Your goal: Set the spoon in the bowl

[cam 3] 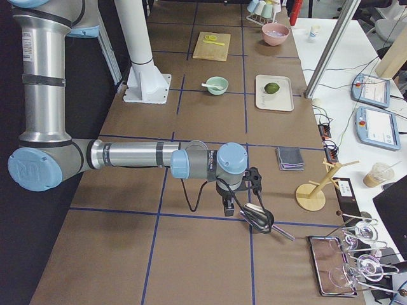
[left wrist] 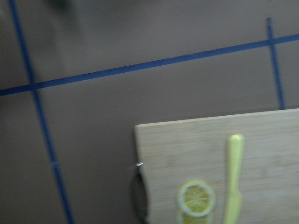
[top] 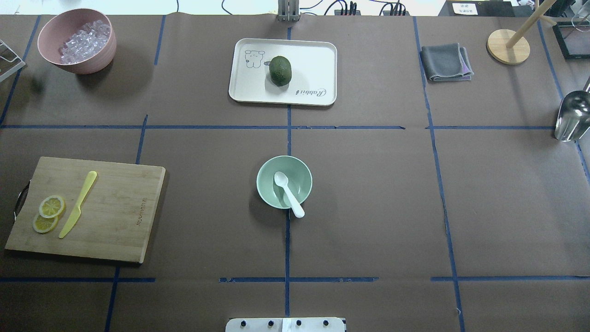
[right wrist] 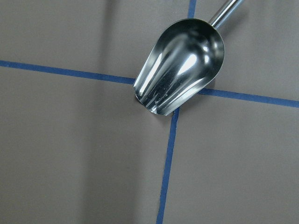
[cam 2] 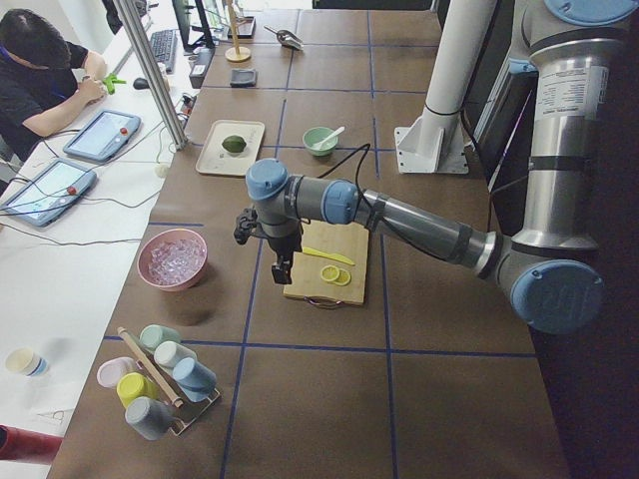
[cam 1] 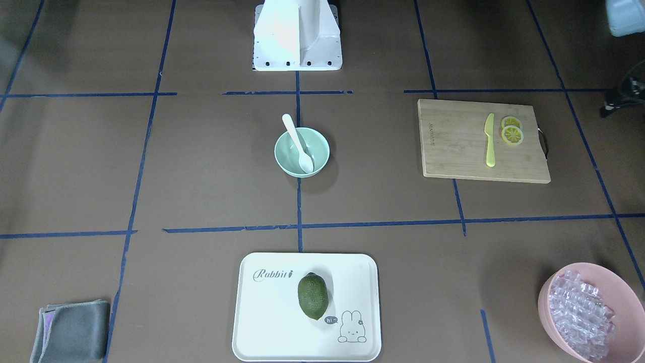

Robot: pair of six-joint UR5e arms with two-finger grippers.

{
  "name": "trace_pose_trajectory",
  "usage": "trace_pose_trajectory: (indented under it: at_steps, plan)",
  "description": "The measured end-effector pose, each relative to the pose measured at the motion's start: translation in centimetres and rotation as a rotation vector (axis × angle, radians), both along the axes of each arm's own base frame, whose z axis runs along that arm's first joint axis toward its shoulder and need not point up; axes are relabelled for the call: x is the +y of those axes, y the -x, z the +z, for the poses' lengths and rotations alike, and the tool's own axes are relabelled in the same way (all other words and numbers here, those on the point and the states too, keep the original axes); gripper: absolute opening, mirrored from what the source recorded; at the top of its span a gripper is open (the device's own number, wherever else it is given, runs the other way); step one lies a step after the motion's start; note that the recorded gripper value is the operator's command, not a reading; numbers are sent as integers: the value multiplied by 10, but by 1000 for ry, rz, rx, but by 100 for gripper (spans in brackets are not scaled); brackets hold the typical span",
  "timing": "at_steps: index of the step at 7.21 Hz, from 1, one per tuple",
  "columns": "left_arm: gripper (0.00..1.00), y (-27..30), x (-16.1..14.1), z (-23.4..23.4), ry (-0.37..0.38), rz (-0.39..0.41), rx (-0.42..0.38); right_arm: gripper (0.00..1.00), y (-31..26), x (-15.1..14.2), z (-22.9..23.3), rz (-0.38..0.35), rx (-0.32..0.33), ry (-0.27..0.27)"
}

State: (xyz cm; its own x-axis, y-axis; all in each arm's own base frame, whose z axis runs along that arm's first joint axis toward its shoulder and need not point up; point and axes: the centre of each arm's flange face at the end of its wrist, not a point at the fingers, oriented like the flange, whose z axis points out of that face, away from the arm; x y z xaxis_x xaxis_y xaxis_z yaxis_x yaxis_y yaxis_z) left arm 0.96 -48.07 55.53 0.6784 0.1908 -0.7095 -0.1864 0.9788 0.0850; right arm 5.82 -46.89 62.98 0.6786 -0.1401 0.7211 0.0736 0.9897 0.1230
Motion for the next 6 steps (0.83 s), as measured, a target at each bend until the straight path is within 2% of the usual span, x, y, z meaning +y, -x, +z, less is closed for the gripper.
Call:
trace_pose_trajectory:
  at_steps: [2, 6]
  plan:
    - [100, 42, 2, 61, 6, -9, 1, 100, 0, 0, 1, 1, -1, -2]
    - [100, 66, 7, 101, 39, -52, 1, 100, 0, 1, 4, 1, -1, 4]
